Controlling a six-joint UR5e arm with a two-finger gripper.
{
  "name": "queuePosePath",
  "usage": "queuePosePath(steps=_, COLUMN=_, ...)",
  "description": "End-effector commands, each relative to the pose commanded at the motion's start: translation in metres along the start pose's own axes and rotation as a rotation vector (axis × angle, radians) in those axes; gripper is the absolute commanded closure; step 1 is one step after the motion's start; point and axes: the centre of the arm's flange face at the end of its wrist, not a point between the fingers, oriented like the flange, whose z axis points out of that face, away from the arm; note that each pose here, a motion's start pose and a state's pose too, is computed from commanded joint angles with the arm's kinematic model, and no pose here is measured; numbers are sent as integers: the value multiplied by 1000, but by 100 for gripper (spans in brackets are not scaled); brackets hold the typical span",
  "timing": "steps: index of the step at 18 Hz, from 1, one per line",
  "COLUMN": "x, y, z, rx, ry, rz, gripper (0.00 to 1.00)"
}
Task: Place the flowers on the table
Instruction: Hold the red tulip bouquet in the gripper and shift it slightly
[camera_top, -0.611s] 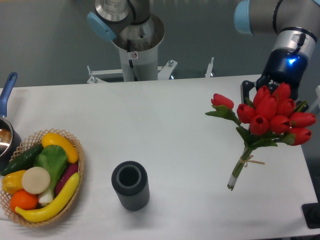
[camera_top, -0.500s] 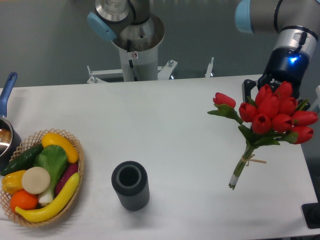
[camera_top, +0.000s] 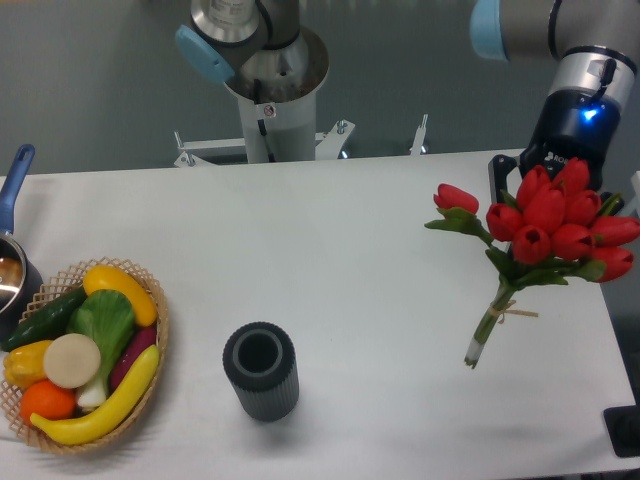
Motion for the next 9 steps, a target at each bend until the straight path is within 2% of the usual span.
queuePosePath(steps=6, x=11, y=6, z=7, rx=-174, ry=-99, rz=31, gripper=61)
queuePosePath(steps=9, x=26, y=11, z=27, rx=-324, ry=-152, rz=93, gripper=62)
